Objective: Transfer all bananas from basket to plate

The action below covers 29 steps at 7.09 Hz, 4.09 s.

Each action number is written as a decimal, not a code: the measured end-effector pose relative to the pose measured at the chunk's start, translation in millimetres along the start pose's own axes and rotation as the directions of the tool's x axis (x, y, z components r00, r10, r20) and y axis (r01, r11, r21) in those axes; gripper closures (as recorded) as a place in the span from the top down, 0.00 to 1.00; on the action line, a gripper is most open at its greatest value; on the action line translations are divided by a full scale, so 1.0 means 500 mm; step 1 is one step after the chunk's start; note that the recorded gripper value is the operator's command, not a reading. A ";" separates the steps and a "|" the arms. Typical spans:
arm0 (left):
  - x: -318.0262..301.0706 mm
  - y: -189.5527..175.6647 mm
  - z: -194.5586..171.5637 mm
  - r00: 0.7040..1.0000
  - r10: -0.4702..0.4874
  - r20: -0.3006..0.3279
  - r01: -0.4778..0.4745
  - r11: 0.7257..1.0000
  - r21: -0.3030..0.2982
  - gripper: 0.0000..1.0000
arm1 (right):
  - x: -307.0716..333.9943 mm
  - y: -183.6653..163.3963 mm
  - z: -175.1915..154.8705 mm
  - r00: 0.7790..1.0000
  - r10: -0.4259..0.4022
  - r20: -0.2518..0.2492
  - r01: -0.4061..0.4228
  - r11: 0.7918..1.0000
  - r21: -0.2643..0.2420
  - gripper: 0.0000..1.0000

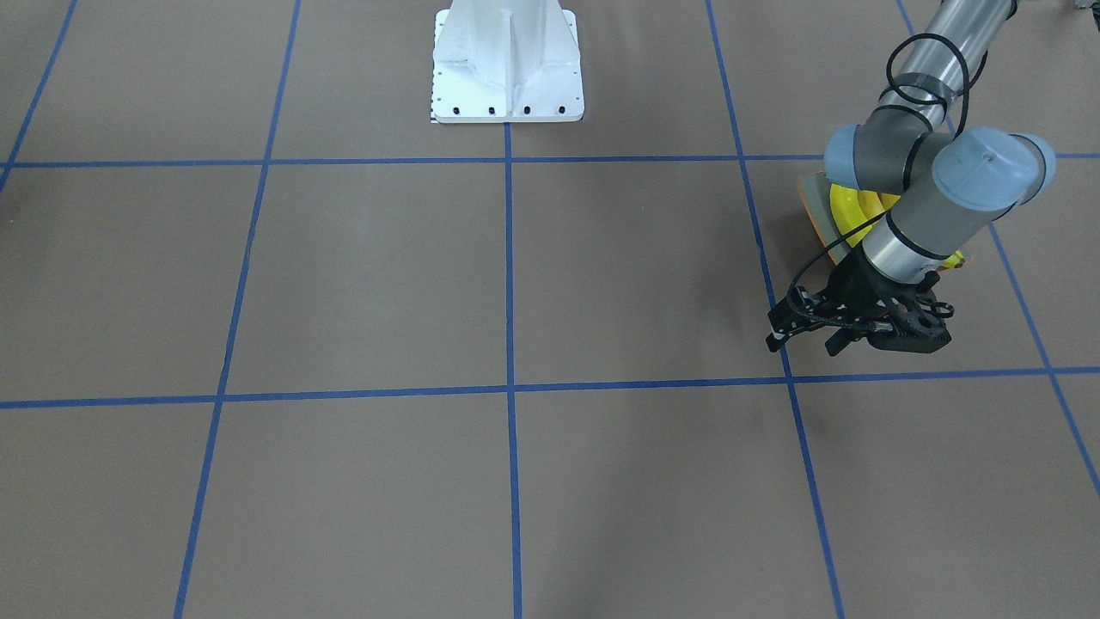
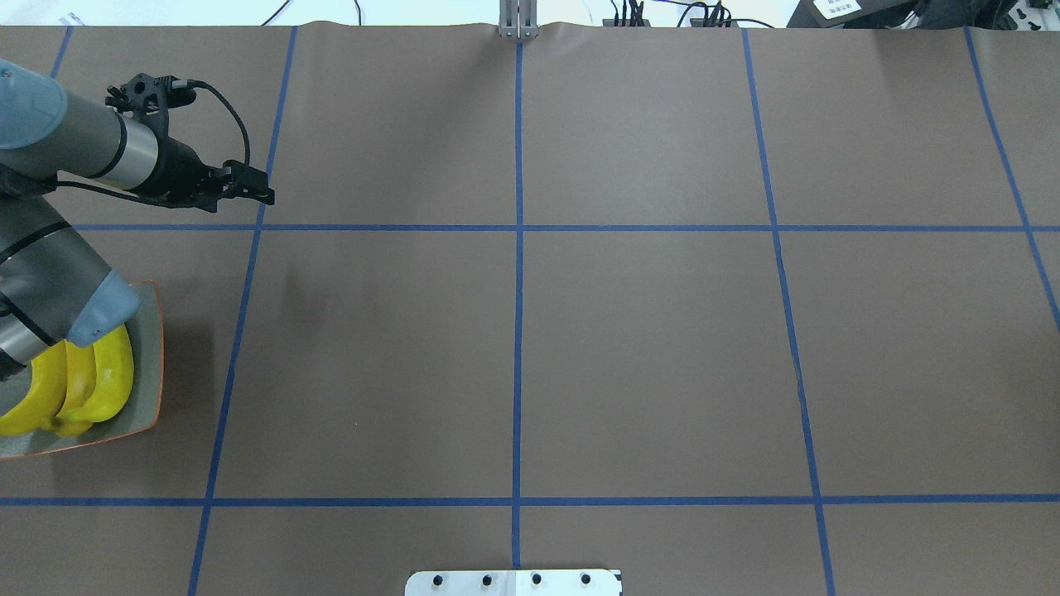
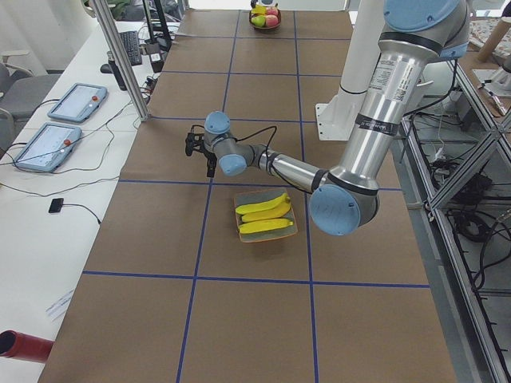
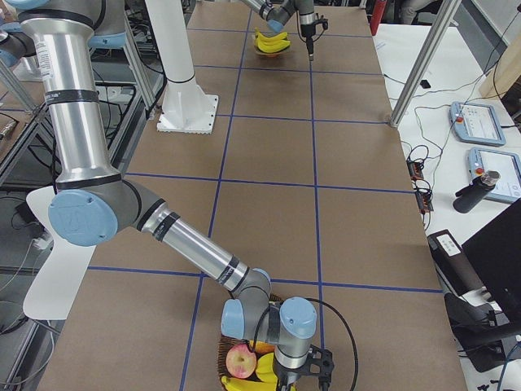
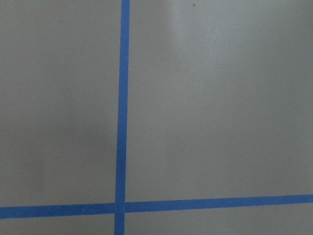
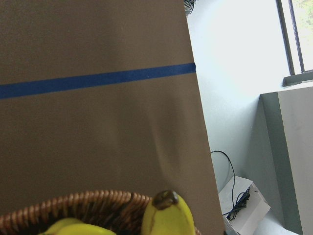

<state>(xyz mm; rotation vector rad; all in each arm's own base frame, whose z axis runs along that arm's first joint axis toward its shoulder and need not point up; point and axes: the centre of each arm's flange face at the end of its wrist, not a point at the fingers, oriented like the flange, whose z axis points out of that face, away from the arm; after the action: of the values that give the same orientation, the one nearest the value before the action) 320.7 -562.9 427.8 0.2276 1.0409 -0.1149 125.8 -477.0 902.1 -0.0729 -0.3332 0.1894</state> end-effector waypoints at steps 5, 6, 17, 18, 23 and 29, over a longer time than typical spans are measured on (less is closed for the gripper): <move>0.001 0.000 -0.001 1.000 0.001 -0.002 -0.001 1.000 0.000 1.00 | 0.001 0.007 0.009 1.000 0.000 0.000 0.000 1.000 -0.010 0.00; 0.000 0.001 -0.001 1.000 0.001 -0.002 -0.001 1.000 0.000 1.00 | -0.001 0.005 0.007 1.000 -0.002 -0.001 0.002 1.000 -0.008 0.00; -0.005 0.000 0.006 1.000 -0.004 0.001 0.004 1.000 -0.008 1.00 | 0.045 -0.042 -0.229 0.985 -0.168 -0.045 0.171 0.982 0.082 0.00; -0.005 0.000 0.006 1.000 -0.004 0.001 0.004 1.000 -0.009 1.00 | 0.007 -0.108 -0.300 0.987 -0.155 -0.036 0.157 0.984 0.087 0.00; 0.018 -0.002 -0.004 1.000 -0.004 -0.018 0.004 1.000 -0.011 1.00 | -0.620 -0.332 -0.586 0.975 -0.097 0.201 0.084 0.994 0.070 0.00; 0.239 0.028 -0.060 0.961 -0.205 -0.184 0.191 0.977 -0.092 1.00 | -1.172 -0.096 -0.816 0.856 0.051 0.514 -0.004 0.996 -0.092 0.00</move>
<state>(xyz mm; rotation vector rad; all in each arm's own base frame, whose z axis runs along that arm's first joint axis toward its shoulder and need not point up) 358.4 -540.6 311.6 0.0676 1.2580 -0.2395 -274.1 -655.5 336.1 -0.1143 -0.8822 0.2216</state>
